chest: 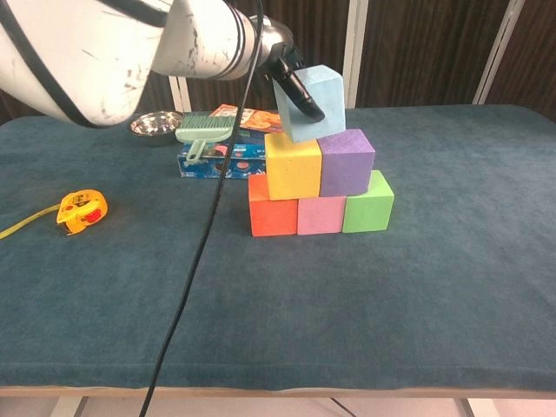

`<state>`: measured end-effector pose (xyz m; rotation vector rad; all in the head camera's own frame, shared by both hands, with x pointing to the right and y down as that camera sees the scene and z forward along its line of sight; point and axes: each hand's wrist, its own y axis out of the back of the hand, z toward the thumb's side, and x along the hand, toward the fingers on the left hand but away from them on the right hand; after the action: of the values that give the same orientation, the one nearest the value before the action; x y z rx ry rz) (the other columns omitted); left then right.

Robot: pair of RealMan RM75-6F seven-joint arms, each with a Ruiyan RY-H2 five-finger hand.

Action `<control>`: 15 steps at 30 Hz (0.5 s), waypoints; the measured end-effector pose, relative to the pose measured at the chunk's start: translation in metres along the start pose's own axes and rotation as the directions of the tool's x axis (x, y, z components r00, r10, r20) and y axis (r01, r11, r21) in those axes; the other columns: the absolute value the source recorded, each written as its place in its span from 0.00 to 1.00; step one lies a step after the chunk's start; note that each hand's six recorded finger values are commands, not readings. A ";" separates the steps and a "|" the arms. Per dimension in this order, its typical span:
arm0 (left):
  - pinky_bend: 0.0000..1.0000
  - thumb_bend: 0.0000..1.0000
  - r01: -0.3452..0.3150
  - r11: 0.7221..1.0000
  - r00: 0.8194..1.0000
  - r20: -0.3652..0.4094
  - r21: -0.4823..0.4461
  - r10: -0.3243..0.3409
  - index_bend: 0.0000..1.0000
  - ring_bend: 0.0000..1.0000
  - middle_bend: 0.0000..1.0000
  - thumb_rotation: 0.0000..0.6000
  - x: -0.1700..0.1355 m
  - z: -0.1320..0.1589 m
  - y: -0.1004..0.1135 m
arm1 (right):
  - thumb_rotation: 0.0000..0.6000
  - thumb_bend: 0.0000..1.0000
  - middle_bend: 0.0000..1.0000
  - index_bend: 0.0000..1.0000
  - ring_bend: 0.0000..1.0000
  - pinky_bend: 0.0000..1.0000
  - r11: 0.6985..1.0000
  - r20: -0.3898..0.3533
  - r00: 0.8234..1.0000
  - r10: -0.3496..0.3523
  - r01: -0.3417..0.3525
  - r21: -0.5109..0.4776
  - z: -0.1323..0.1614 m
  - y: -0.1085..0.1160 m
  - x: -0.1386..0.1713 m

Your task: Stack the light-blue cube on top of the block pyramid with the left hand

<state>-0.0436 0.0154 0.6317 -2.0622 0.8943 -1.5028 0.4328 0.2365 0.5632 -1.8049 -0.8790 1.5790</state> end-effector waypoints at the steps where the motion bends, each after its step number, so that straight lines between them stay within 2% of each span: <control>1: 0.23 0.27 0.004 1.000 1.000 0.009 -0.001 -0.004 0.69 0.35 0.48 0.84 0.000 0.001 -0.001 | 1.00 0.21 0.00 0.00 0.00 0.00 1.000 0.000 1.000 0.000 0.000 0.000 0.000 0.000 0.000; 5: 0.22 0.27 0.018 1.000 0.999 0.046 0.010 -0.018 0.69 0.35 0.48 0.85 -0.002 0.004 -0.003 | 1.00 0.21 0.00 0.00 0.00 0.00 1.000 0.000 1.000 -0.002 0.002 -0.002 0.000 0.000 0.000; 8: 0.21 0.28 0.025 0.999 0.996 0.084 0.036 -0.027 0.68 0.34 0.48 0.92 -0.002 0.007 -0.005 | 1.00 0.21 0.00 0.00 0.00 0.00 1.000 -0.001 1.000 -0.001 0.001 0.001 0.001 0.000 0.001; 15: 0.20 0.28 -0.016 0.996 0.983 0.181 0.093 -0.001 0.68 0.34 0.48 0.94 0.000 0.011 -0.005 | 1.00 0.21 0.00 0.00 0.00 0.00 1.000 0.002 1.000 0.000 0.000 0.004 0.001 0.000 0.000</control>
<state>-0.0320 0.0189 0.6315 -2.0844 0.7463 -1.3028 0.4319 0.2369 0.5633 -1.8010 -0.8761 1.5825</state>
